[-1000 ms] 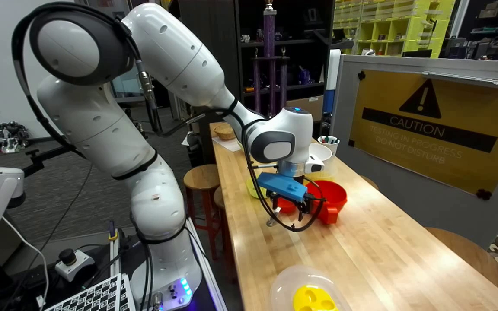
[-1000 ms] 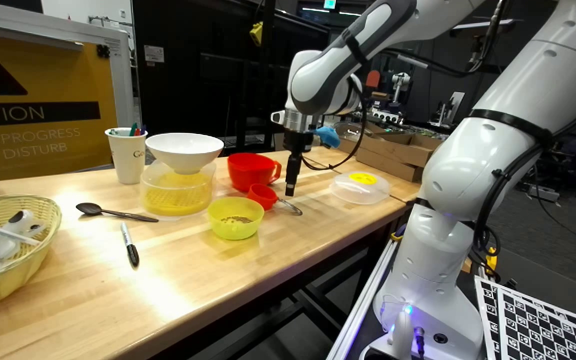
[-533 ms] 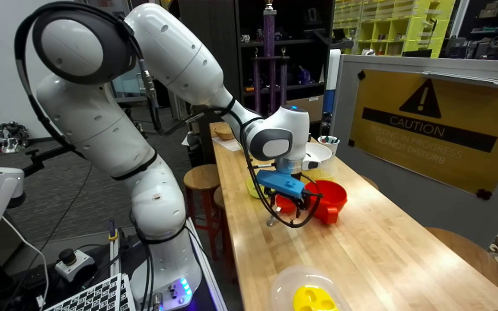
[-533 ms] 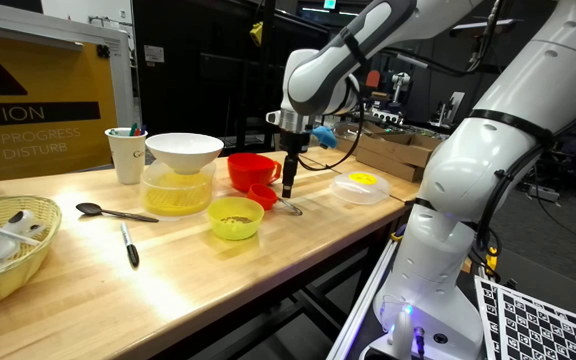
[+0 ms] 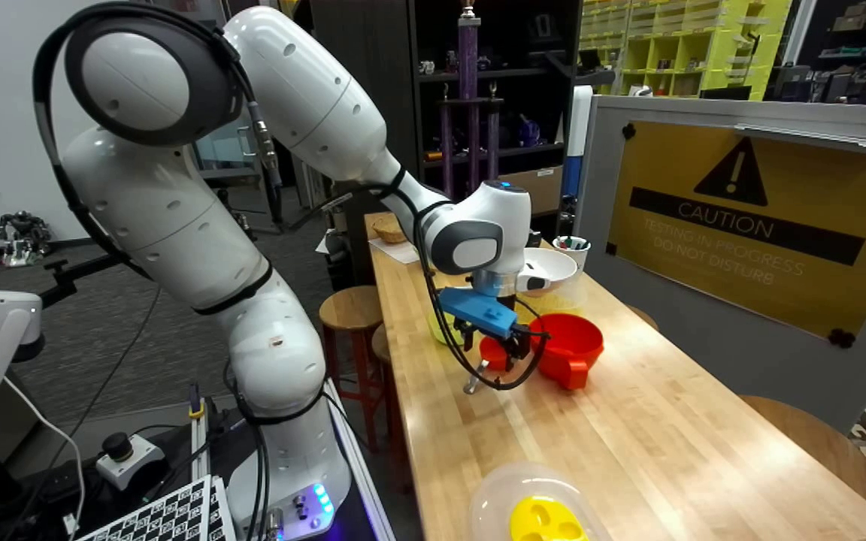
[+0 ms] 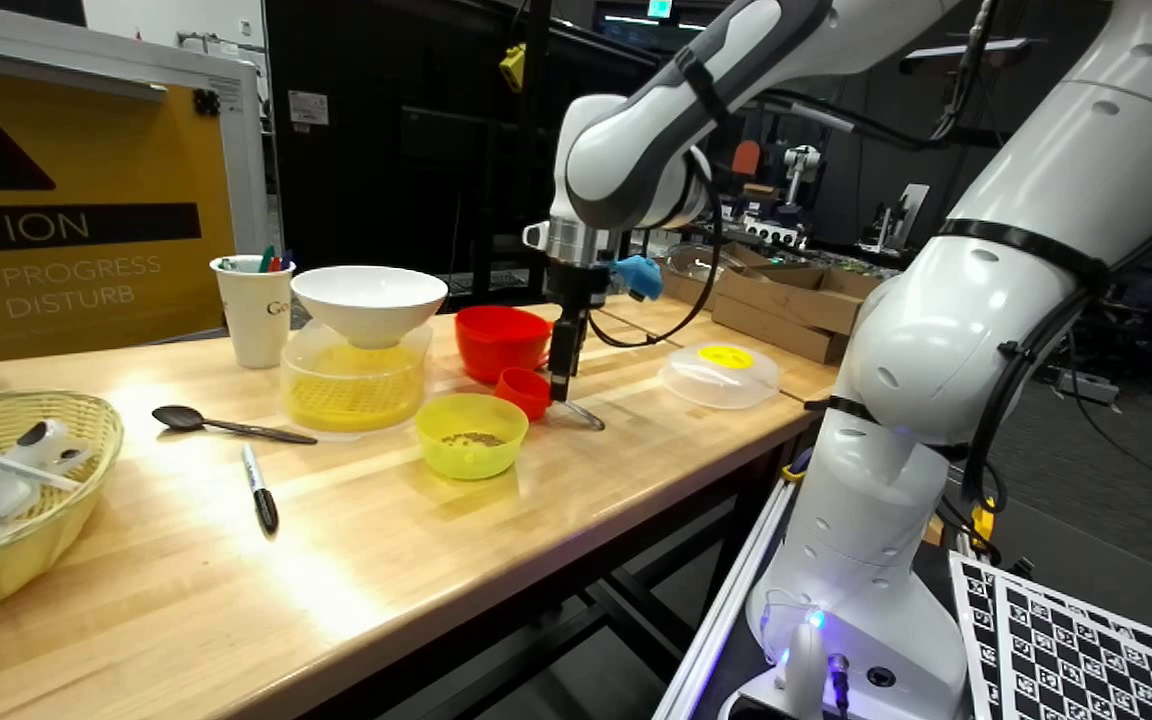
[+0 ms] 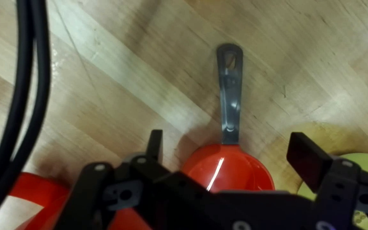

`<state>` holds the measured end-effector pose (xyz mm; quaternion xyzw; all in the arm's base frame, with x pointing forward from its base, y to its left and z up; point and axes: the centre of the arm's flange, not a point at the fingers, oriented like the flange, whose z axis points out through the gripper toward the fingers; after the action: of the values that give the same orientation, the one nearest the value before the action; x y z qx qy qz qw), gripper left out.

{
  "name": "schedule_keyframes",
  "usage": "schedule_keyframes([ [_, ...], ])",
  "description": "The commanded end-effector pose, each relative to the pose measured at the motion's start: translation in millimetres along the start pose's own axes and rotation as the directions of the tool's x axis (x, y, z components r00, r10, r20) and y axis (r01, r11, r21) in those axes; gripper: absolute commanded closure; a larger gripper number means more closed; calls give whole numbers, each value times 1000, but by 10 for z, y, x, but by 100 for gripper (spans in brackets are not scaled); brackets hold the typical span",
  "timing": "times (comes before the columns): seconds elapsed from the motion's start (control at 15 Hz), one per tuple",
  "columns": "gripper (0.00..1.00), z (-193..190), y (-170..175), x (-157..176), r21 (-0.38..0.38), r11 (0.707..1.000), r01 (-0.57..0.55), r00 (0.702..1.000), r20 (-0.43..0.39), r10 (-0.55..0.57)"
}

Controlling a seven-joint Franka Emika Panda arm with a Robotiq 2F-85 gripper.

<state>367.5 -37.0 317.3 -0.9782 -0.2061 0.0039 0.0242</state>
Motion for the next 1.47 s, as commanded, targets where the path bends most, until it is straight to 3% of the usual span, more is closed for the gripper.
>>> schedule_keyframes([
  [0.0,0,202,-381,-614,10,998,-57,998,-20,58],
  [0.8,0,149,-239,-707,34,993,-114,993,-39,115],
  [1.4,0,159,-184,-736,25,996,-88,995,-42,89],
])
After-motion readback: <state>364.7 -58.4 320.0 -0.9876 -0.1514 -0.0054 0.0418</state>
